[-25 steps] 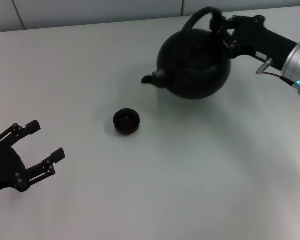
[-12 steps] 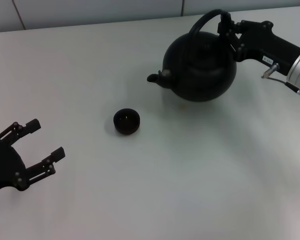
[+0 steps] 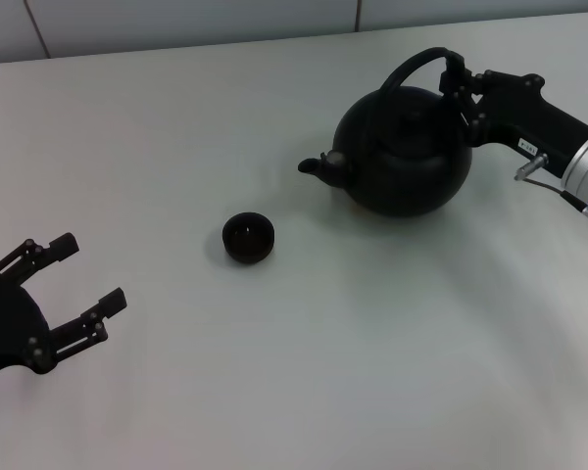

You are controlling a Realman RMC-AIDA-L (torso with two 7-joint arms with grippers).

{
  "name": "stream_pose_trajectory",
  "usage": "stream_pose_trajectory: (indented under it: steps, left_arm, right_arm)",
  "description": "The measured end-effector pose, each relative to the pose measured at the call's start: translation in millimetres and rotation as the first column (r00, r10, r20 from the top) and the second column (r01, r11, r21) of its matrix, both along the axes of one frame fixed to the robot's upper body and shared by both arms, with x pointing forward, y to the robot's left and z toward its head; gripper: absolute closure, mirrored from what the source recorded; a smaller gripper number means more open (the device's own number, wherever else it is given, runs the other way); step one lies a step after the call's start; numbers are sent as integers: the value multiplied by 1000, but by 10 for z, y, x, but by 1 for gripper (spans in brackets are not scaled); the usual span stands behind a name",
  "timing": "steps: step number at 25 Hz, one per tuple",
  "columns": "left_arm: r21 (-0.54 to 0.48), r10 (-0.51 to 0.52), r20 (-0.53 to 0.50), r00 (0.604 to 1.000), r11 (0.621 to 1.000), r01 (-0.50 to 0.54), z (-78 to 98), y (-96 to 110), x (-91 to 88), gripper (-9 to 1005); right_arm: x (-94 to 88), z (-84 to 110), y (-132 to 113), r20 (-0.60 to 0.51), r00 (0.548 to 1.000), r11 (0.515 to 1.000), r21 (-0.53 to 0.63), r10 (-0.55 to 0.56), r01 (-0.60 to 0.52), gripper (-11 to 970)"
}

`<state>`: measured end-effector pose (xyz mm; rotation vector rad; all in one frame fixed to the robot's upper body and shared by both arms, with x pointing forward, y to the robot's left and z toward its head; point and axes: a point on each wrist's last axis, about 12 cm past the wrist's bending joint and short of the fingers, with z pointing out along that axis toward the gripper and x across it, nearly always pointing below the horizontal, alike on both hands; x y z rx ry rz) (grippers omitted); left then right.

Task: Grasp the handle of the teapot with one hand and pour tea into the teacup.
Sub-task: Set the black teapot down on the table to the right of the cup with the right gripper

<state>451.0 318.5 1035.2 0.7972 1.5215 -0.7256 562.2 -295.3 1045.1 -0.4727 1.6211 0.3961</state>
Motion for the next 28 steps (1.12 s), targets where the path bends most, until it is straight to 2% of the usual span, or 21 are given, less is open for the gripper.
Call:
stream_pose_trajectory:
  steps: [12, 25, 28]
  left_arm:
    - [-1, 2, -2, 1000, 1000, -2, -7, 2, -12, 149]
    - [-3, -1, -1, 1000, 1000, 1, -4, -8, -7, 149]
    - [-2, 0, -1, 1000, 1000, 0, -6, -9, -4, 149]
  right_arm:
    - [-21, -35, 30, -15, 1000, 1000, 2, 7, -7, 858]
    - [-9, -82, 72, -37, 999, 999, -45, 24, -26, 854]
    - [-4, -93, 75, -44, 999, 998, -55, 24, -27, 790]
